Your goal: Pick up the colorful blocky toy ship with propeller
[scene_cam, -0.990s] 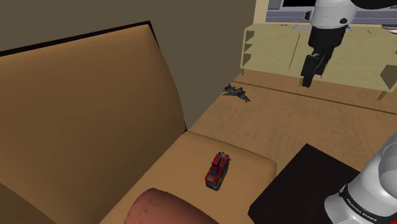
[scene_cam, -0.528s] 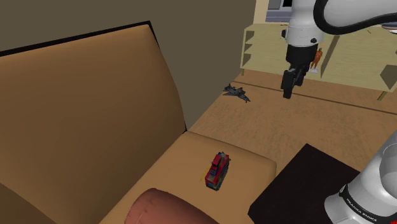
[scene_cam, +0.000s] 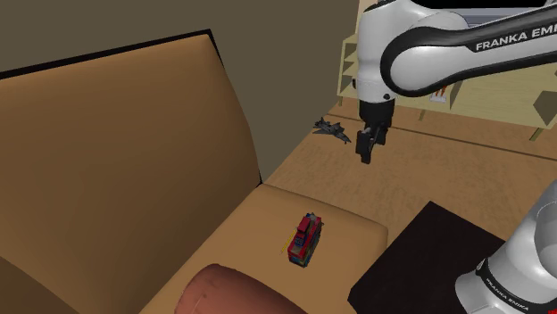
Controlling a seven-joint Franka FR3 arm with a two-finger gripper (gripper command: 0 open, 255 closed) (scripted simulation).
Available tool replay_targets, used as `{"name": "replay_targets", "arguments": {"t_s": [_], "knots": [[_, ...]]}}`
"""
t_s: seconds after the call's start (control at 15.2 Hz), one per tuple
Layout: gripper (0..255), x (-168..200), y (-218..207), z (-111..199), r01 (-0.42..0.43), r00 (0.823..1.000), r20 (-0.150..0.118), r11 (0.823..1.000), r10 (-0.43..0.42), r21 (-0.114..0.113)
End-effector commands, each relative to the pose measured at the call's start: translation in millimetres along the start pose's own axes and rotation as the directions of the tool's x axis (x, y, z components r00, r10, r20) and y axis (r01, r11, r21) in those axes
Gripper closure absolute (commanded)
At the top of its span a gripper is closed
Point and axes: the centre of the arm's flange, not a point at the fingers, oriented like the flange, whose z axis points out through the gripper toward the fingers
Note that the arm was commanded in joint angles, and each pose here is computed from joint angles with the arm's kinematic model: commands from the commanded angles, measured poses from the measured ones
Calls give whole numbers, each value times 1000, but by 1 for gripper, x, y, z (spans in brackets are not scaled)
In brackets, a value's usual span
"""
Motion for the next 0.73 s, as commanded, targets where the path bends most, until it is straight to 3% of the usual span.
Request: {"name": "replay_targets", "arguments": {"t_s": [0.0, 0.66], "knots": [[0, 18, -18, 13, 20, 1000, 7, 1000, -20, 0], [0, 96, -97, 91, 119, 992, 46, 993, -119, 0]]}}
